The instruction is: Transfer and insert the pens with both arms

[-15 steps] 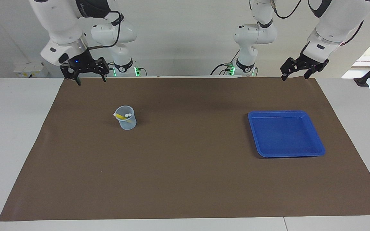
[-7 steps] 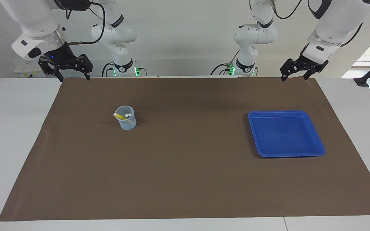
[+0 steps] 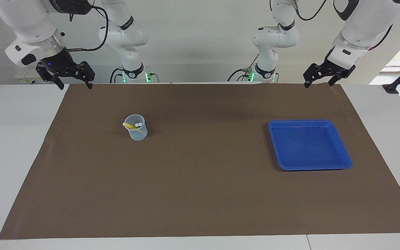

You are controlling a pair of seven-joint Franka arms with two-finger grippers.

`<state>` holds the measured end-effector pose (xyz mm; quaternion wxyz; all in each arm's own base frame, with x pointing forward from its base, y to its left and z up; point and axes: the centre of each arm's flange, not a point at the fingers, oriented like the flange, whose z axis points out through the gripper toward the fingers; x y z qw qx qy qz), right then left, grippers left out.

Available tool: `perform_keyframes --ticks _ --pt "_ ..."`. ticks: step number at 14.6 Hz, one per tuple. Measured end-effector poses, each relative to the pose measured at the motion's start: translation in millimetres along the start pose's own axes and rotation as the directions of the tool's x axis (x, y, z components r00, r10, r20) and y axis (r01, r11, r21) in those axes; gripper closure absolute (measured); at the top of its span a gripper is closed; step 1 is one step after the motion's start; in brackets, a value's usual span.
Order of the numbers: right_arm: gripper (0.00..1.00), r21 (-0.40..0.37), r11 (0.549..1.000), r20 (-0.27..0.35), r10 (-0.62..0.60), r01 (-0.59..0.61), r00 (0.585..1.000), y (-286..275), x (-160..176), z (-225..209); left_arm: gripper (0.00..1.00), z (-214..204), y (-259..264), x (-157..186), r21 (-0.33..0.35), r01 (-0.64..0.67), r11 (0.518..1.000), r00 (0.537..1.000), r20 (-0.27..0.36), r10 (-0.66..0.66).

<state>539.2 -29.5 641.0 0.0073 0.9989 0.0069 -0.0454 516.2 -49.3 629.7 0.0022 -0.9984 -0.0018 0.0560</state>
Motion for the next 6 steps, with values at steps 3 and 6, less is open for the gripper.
perform_keyframes --ticks 3,6 --pt "0.0 0.0 1.0 -0.001 0.0 0.0 1.0 -0.1 0.1 -0.4 0.0 0.0 -0.1 0.0 0.0 0.0 1.0 1.0 0.0 0.0" --pt "0.0 0.0 1.0 0.0 0.002 -0.002 1.0 1.0 0.2 -0.1 0.0 0.0 -0.1 0.0 0.0 0.0 1.0 1.0 0.0 0.0"
